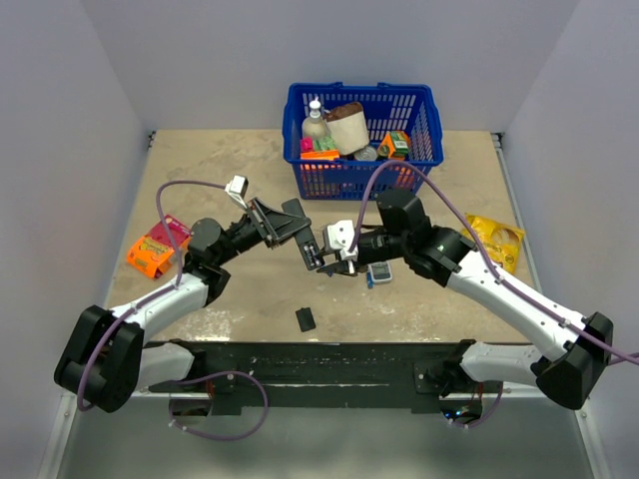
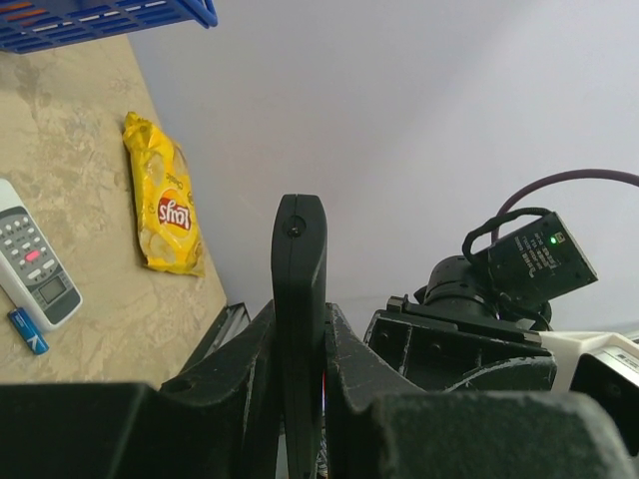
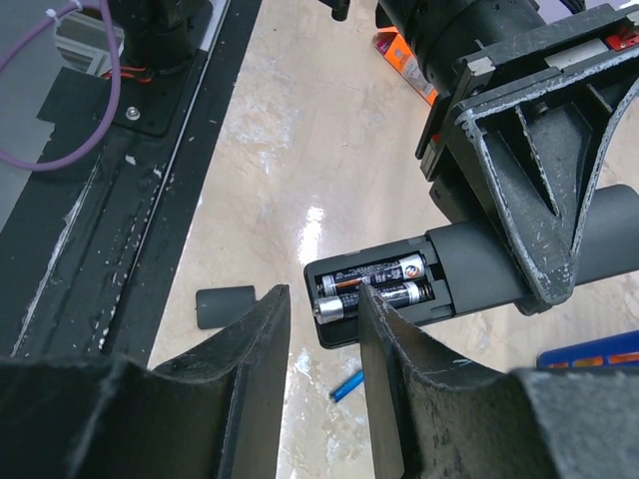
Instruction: Load the batteries into the remote control
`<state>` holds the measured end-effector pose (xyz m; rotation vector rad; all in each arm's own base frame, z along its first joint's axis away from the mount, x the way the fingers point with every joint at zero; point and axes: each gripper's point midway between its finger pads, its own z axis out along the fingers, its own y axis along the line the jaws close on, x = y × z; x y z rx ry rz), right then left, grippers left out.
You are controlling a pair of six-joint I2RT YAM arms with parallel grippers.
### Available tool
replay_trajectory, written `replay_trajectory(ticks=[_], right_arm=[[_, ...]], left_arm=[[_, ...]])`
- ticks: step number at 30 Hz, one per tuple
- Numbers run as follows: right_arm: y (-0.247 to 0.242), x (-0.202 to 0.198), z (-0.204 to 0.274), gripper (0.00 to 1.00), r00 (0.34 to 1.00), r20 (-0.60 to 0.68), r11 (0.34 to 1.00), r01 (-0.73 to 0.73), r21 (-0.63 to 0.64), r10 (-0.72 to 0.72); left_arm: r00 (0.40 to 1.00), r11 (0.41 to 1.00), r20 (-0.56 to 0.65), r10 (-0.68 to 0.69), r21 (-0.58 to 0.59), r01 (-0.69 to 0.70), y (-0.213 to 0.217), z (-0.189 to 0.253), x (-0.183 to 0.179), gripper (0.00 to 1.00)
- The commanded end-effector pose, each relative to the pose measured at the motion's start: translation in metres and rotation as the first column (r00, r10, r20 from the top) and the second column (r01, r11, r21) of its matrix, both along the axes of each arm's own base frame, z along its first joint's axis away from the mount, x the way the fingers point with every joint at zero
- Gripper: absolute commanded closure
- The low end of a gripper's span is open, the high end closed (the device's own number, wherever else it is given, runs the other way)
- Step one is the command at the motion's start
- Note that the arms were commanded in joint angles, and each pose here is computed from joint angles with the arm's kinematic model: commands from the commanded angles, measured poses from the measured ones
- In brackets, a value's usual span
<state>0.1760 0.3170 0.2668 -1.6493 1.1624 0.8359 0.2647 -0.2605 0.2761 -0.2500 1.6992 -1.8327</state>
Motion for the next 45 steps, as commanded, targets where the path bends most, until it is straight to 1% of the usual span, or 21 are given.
replay_trajectory(ticks=[1,18,27,31,34,45], right_arm=[[0.006,0.003,0.017,0.65,0.999,0.04,0.999,-0.025,0.043,0.023],[0.009,0.008,0.009,0.71,1.0,0.028,0.999,-0.013,0.042,0.012],[0.013,0.019,0.002,0.74,0.999,0.03,0.999,0.018,0.035,-0.019],[0.013,0.023,-0.001,0.75,0.999,0.037,0.999,0.032,0.039,-0.033],[0.015,0.026,-0.005,0.76,0.998,0.038,0.998,0.048,0.044,-0.05],[0.014,0.044,-0.023,0.78,0.996,0.001,0.994,0.093,0.052,-0.094]], left_arm=[[0.995,0.999,0.099,-0.01,-0.039,0.014,0.001,0.034,-0.004,1.0],[0.991,0.995,0.124,-0.043,-0.081,0.053,0.001,0.048,-0.013,1.0],[0.988,0.992,0.143,-0.064,-0.098,0.078,-0.001,0.057,-0.021,1.0],[0.983,0.988,0.164,-0.083,-0.112,0.102,-0.002,0.062,-0.027,1.0],[0.979,0.985,0.177,-0.098,-0.121,0.12,-0.003,0.066,-0.031,1.0],[0.962,0.964,0.213,-0.168,-0.169,0.206,-0.004,0.077,-0.049,1.0]])
